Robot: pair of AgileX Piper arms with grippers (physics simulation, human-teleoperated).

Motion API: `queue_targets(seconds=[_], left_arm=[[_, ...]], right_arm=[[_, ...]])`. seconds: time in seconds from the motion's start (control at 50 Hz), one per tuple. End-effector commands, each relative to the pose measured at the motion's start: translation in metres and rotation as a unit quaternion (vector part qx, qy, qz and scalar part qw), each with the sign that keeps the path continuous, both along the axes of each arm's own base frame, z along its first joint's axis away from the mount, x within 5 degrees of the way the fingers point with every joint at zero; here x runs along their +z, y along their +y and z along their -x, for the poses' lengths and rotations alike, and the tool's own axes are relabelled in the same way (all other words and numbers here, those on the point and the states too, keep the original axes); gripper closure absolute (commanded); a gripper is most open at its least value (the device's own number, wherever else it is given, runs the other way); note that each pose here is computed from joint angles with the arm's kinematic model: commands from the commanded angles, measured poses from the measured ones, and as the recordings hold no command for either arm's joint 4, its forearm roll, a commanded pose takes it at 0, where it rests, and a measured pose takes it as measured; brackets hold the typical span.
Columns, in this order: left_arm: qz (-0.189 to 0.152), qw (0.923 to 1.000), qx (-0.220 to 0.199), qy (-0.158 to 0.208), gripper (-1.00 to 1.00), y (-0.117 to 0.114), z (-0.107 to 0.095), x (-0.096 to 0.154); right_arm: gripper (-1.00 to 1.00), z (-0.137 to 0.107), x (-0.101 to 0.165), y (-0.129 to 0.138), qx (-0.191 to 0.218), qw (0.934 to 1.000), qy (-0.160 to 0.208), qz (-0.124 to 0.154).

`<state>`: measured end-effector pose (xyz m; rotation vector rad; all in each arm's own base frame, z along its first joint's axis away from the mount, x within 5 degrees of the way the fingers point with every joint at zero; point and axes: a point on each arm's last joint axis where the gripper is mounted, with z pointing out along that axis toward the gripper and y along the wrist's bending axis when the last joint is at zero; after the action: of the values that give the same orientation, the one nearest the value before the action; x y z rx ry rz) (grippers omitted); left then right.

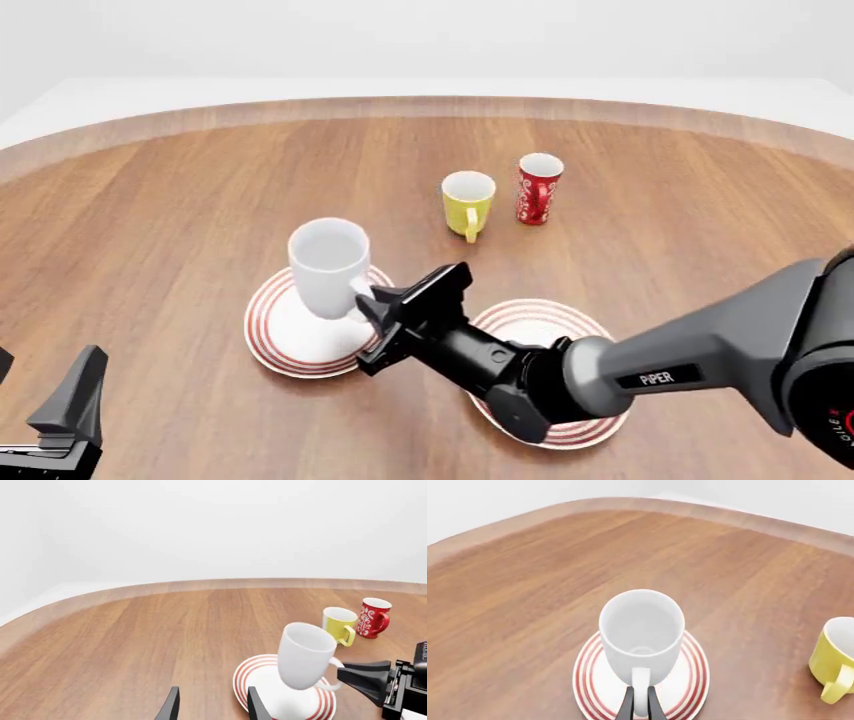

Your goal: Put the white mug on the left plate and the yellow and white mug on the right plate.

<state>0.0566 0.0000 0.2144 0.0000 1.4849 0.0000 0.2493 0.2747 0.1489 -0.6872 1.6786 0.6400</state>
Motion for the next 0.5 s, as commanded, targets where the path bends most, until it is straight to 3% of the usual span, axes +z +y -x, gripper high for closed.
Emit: queue_targets(seconds=[0.02, 0.5], left_arm=[[0.0, 1.0, 0.0, 0.0, -1.0, 0.0, 0.0, 0.0], [0.0, 1.0, 0.0, 0.0, -1.0, 0.0, 0.0, 0.0]], right_arm=[[1.0, -0.0043, -0.0076, 0.006, -0.001, 0.9999, 0.01, -0.001], [1.0, -0.0062, -0.0174, 0.0124, 0.003, 0.9997, 0.022, 0.01]])
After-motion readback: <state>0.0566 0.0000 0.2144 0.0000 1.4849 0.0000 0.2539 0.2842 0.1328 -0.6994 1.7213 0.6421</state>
